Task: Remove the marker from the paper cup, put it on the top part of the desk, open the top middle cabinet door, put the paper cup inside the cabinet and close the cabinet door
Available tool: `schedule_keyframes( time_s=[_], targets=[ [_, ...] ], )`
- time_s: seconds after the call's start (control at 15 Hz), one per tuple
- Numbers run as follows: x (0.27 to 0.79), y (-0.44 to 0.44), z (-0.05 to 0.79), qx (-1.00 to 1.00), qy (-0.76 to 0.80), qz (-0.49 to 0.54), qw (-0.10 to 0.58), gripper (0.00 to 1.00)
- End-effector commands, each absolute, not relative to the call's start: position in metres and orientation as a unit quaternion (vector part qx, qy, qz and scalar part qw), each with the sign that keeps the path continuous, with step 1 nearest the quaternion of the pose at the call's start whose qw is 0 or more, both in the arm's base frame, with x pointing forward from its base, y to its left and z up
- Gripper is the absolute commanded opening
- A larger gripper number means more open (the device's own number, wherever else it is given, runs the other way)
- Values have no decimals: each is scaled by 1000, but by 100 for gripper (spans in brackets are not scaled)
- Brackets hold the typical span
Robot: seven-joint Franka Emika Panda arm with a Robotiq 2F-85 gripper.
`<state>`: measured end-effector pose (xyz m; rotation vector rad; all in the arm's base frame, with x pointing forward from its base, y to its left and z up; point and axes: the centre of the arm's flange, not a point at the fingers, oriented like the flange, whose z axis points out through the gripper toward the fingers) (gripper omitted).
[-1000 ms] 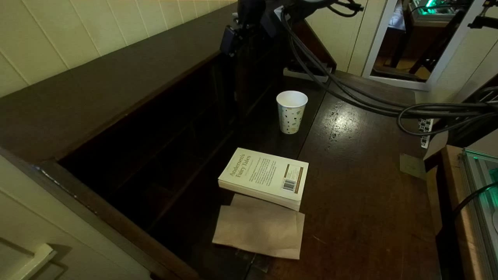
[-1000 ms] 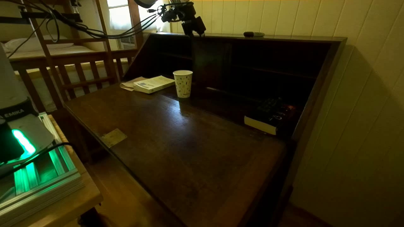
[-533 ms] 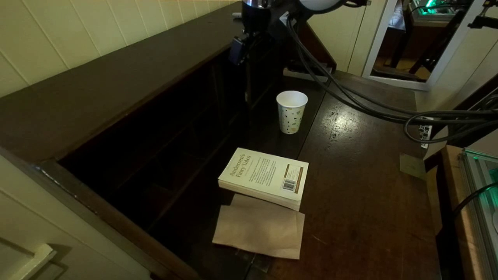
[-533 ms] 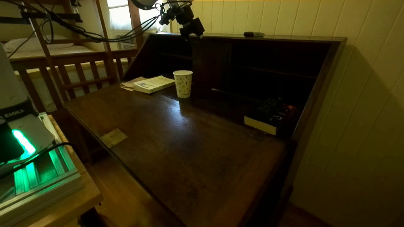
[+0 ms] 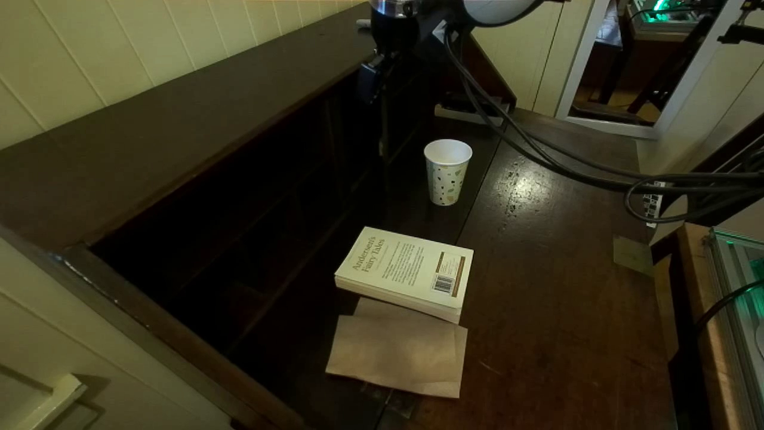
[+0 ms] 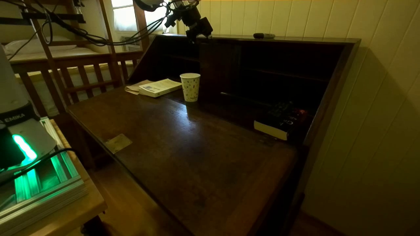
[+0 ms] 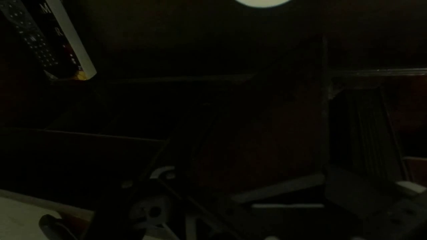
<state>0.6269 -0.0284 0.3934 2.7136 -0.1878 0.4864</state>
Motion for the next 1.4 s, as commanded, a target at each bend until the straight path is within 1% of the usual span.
schedule_keyframes(
  time_s=[0.0,0.27,0.67,0.87,1.33],
  targets=[
    [624,-47,383,960,-73,156,219,100],
    [616,-54,384,958,-66,137,243,100],
    [598,-70,390,946,-53,106,303,100],
    [596,-93,389,936,-47,101,333,100],
    [591,-121,390,924,-50,99,365,100]
  ],
)
